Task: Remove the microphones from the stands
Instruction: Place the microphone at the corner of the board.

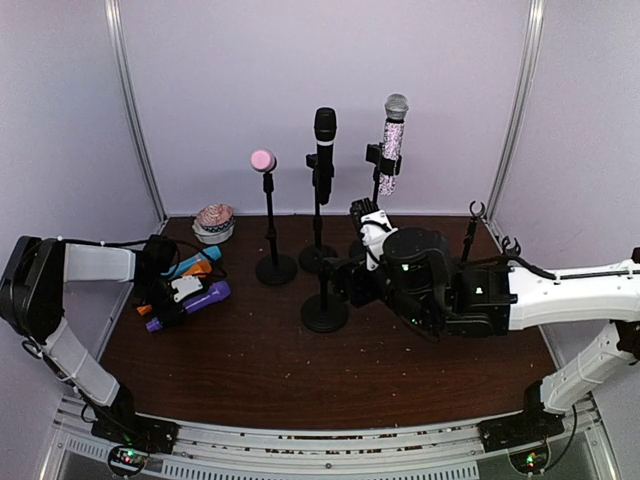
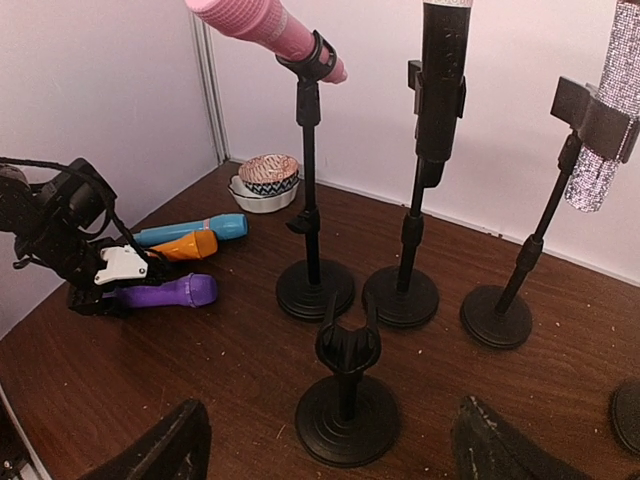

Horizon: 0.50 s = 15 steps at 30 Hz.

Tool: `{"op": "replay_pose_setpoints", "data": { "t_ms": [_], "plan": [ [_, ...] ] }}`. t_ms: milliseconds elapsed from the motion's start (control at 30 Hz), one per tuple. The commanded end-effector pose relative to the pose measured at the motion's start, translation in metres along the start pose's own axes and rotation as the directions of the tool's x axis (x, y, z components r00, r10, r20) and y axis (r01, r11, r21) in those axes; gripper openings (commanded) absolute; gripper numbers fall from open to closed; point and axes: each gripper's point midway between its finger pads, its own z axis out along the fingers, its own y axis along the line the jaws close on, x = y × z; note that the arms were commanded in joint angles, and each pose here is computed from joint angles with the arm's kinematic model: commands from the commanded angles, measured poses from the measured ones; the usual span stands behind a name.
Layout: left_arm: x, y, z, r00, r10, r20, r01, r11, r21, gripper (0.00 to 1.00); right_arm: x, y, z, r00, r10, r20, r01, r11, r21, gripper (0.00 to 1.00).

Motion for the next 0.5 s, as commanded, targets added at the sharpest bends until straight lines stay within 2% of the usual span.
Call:
{"op": "replay_pose_setpoints", "data": {
  "t_ms": [0, 167, 367, 467],
  "plan": [
    [-0.006, 0.003, -0.01, 0.998, -0.035, 0.051, 0.035, 0.999, -0.007, 0.55, -0.011, -0.002, 0.009, 1.0, -0.018, -0.013, 0.019, 0.999, 0.038, 0.85],
    [-0.02, 0.0, -0.032, 0.991, -0.073, 0.115, 0.069, 0.997, 0.043, 0.57, -0.012, 0.001, 0.025, 0.996, -0.04, -0.08, 0.043, 0.998, 0.045, 0.86],
    [-0.043, -0.004, -0.08, 0.964, -0.116, 0.24, 0.088, 0.988, 0.125, 0.6, -0.004, 0.008, 0.054, 0.98, -0.081, -0.179, 0.09, 0.995, 0.043, 0.85],
    [-0.049, -0.011, -0.102, 0.953, -0.13, 0.274, 0.082, 0.98, 0.179, 0.75, 0.006, 0.003, 0.066, 0.971, -0.104, -0.214, 0.12, 0.991, 0.063, 0.85]
  ]
}}
